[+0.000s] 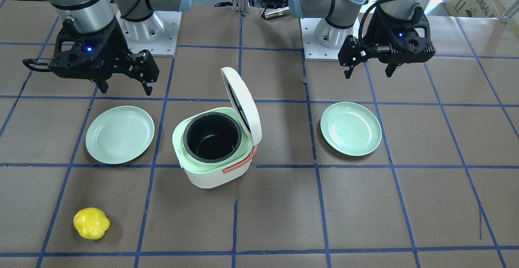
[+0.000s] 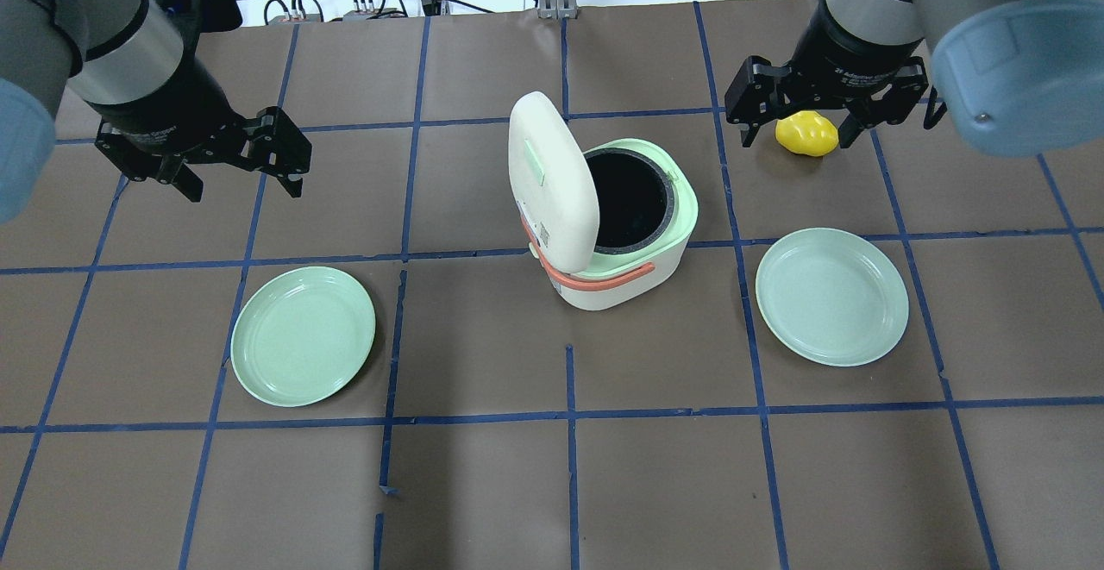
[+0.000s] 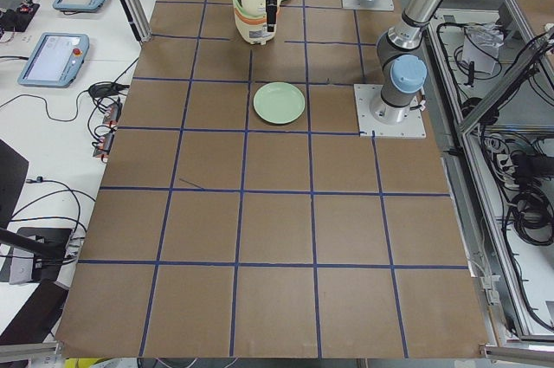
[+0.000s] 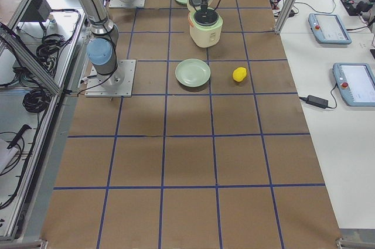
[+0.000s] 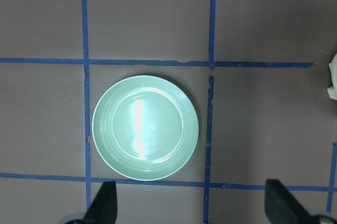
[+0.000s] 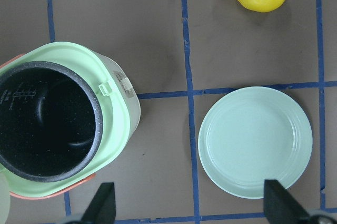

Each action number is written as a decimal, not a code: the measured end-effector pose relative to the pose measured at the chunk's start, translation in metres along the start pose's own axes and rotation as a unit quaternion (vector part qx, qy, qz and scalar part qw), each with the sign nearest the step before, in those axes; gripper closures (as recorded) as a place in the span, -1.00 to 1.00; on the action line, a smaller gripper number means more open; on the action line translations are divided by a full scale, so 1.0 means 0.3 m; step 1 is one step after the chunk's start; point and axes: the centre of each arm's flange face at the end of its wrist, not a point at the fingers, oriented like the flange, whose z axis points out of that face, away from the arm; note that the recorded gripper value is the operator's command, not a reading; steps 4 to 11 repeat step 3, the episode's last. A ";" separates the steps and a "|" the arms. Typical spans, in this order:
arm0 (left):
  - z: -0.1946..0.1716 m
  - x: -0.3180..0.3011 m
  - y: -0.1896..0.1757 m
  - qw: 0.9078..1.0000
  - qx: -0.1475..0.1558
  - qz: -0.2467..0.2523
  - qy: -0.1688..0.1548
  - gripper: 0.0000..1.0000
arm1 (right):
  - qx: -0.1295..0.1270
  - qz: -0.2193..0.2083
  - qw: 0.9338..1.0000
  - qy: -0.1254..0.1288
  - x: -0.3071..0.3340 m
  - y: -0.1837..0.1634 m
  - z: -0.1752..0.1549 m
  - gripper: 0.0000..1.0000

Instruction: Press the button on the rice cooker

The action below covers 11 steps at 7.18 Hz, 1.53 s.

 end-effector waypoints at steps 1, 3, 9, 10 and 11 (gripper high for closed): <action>0.000 0.000 0.000 1.000 0.000 0.000 0.000 -1.00 | 0.001 0.000 1.000 0.000 0.000 0.000 0.001 -0.98; 0.000 0.000 0.000 1.000 0.000 0.000 0.000 -1.00 | 0.002 0.000 1.000 0.000 0.000 0.000 0.001 -0.98; 0.000 0.000 0.000 1.000 0.000 0.000 0.000 -1.00 | 0.002 0.000 1.000 0.000 0.000 0.000 0.001 -0.98; 0.000 0.000 0.000 1.000 0.000 0.000 0.000 -1.00 | 0.002 0.000 1.000 0.000 0.000 0.000 0.001 -0.98; 0.000 0.000 0.000 1.000 0.000 0.000 0.000 -1.00 | 0.002 0.000 1.000 0.000 0.000 0.000 0.001 -0.98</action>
